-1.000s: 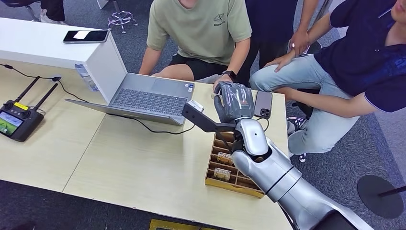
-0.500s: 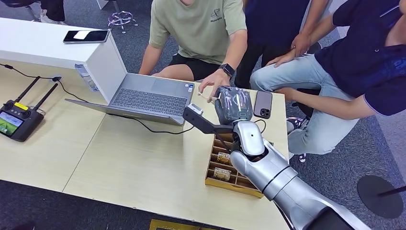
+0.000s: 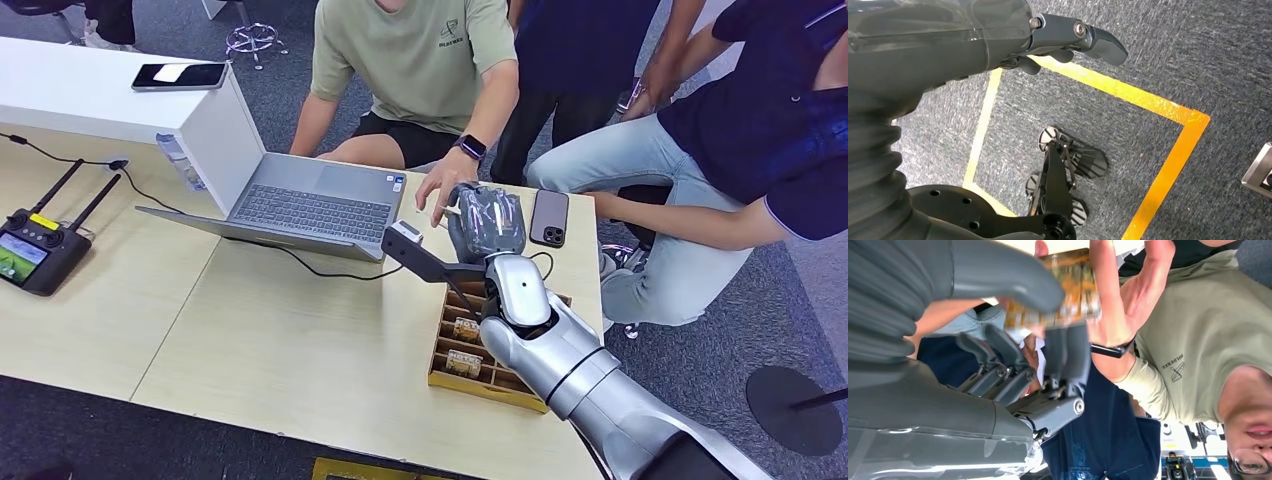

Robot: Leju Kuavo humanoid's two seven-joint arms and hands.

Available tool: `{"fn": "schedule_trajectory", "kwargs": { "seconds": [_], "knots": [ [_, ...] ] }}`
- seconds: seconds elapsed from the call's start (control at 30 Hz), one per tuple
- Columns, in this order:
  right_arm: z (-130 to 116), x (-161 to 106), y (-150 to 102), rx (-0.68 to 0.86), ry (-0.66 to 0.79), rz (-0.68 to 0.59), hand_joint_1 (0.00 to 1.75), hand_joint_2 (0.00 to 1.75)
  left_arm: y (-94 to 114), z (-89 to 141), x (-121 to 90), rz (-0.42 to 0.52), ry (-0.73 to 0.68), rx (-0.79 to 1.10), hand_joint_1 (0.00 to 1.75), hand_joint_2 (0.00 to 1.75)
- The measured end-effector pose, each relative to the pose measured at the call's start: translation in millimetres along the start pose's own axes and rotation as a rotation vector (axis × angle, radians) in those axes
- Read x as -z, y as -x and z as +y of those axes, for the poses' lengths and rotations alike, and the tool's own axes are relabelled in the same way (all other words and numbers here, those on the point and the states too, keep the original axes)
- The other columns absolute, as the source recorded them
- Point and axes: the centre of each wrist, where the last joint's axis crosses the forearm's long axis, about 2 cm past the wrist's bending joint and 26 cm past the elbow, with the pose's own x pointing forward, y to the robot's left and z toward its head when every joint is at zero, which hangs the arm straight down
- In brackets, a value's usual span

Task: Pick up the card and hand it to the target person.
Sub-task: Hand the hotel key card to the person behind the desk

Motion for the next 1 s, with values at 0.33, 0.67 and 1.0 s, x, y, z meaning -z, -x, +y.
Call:
{"fn": "schedule_trajectory", "kwargs": {
  "seconds": [0.33,0.67,1.0],
  "knots": [
    [1.0,-0.9,0.7,-0.002,-0.003,0.000,0.00,1.75,0.9,-0.2,-0.4,0.001,-0.003,-0.005,0.00,0.00],
    [13.3,-33.8,9.4,0.556,-0.122,0.043,0.00,1.75,12.3,6.4,-2.6,0.035,-0.045,-0.019,0.00,0.00],
    [30.4,-120.8,50.6,1.104,-0.158,0.162,0.00,1.75,15.7,17.3,-1.3,0.045,-0.089,-0.046,0.00,0.00]
  ]
}}
